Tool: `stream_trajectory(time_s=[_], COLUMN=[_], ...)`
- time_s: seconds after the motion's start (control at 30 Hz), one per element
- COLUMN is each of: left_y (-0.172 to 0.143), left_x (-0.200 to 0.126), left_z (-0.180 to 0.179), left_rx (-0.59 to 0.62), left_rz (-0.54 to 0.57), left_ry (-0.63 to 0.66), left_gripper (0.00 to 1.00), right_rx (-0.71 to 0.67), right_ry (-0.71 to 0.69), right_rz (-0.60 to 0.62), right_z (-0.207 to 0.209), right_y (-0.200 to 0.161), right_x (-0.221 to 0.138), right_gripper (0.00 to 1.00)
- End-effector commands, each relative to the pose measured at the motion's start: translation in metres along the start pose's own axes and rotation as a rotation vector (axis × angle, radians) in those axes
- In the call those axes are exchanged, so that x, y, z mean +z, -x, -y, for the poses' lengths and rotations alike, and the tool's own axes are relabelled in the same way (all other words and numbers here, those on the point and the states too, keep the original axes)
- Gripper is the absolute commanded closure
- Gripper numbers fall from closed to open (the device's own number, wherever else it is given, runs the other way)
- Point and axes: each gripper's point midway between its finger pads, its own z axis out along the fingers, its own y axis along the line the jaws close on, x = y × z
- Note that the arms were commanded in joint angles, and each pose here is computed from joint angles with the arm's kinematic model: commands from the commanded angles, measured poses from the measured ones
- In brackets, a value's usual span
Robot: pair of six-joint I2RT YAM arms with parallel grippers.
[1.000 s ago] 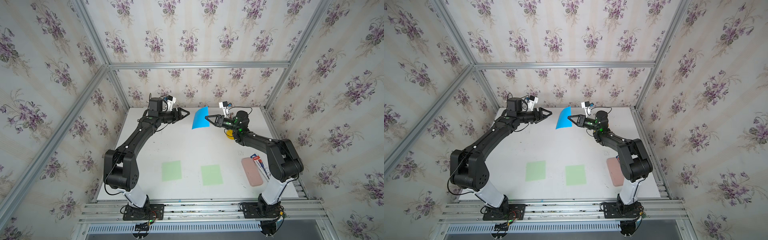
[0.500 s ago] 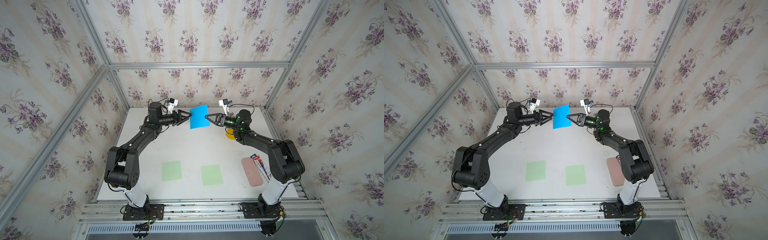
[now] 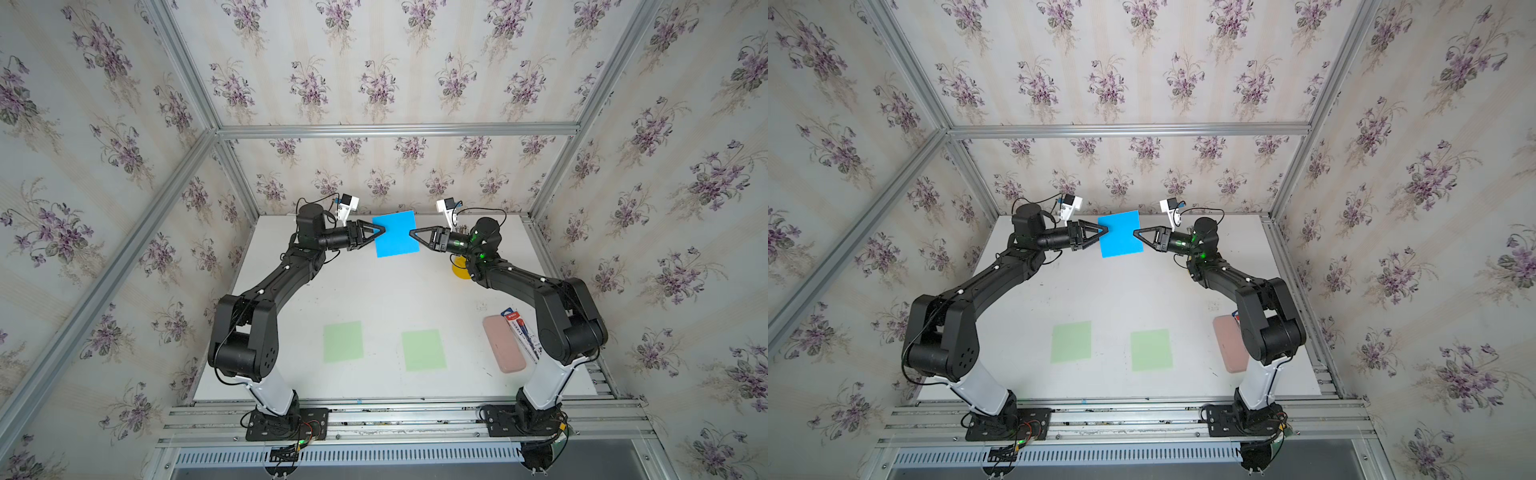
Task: Fold the square paper along the opposite sides
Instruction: Pick up the paper from the center of the board.
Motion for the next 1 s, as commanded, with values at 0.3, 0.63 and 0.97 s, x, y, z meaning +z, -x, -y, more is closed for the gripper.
stream_trajectory(time_s=[0.3, 0.63, 0.97], left_y=[-0.0061, -0.0092, -0.0069], left_x=[-0.0032, -0.0048, -0.0084], left_z=[0.001, -0.0009, 0.0036], left_rx=[0.051, 0.068, 0.134], left_rz=[-0.016, -0.017, 0.014], left_ry=[0.031, 0.075, 0.158], left_gripper=[0.64, 0.85, 1.0], right_rx=[-0.026, -0.023, -0.03], right_ry=[-0.027, -0.032, -0.036], right_rz=[0.008, 0.02, 0.019], right_z=[0.0015, 0.0012, 0.0], right_y=[0.0042, 0.0055, 0.0024], right_x=[-0.0042, -0.0054, -0.0078], right_gripper=[1.0, 1.0, 1.0])
